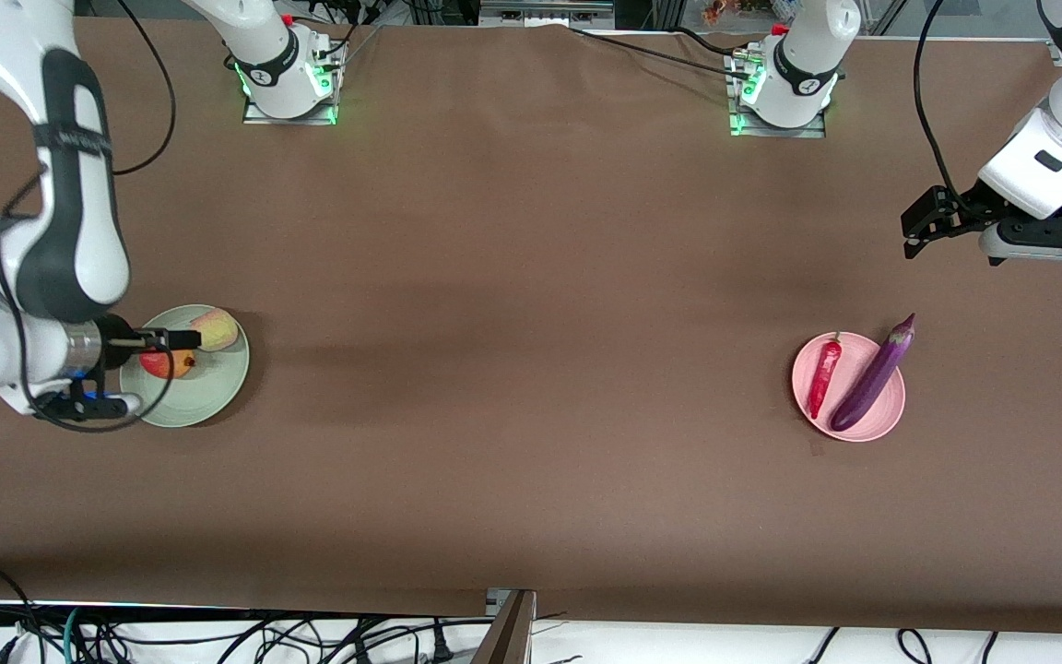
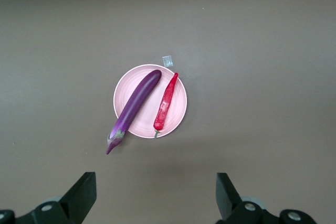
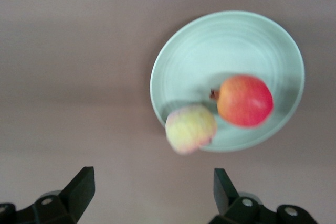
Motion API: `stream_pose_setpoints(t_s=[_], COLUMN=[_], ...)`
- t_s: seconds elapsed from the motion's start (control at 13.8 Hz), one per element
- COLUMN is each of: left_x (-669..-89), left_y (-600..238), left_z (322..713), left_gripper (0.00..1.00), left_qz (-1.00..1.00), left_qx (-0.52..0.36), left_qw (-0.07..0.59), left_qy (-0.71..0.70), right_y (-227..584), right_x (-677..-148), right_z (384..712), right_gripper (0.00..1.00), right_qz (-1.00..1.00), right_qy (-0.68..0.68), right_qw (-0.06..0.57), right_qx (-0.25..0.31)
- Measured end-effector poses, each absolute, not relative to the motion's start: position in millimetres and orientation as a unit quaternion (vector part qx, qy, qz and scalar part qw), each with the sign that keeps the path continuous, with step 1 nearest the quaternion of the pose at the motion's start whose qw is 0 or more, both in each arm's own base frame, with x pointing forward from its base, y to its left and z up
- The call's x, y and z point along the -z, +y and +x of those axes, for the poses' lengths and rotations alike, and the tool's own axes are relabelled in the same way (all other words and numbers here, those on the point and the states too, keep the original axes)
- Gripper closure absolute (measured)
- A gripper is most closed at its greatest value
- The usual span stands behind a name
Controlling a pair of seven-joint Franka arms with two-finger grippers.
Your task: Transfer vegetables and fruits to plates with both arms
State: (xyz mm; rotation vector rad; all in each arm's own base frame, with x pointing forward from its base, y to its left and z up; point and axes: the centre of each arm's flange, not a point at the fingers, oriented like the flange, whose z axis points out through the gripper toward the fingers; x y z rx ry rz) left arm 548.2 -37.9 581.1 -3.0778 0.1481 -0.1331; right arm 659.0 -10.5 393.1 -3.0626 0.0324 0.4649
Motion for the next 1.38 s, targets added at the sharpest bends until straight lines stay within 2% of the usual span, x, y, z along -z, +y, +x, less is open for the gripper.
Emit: stream_pose_setpoints(t_s=[0.36, 0.65, 0.87, 1.09, 1.38], left_x=[-581, -581, -580, -580, -580], left_y=[-38, -39, -39, -39, -39], left_z=[548, 548, 548, 547, 547], left_gripper=[0.0, 0.0, 0.0, 0.0, 0.0], left_qz=[-0.998, -0.998, -0.998, -0.998, -0.998], left_qx=[0.043, 0.042, 0.039, 0.038, 0.037], left_qw=[0.029, 0.029, 0.029, 0.029, 0.029], left_qy=[0.048, 0.049, 0.049, 0.049, 0.049], right_y=[15, 19, 18, 37, 37], right_x=[-502, -564, -593, -601, -600], right_z=[589, 545, 533, 531, 526], right_gripper=[0.0, 0.0, 0.0, 0.0, 0.0], right_qz=[-0.994, -0.996, -0.998, -0.998, -0.997], right_qy=[0.041, 0.029, 0.021, -0.003, -0.001], right_qw=[0.023, 0.027, -0.007, -0.039, -0.049], right_qx=[-0.101, -0.075, -0.056, -0.048, -0.066])
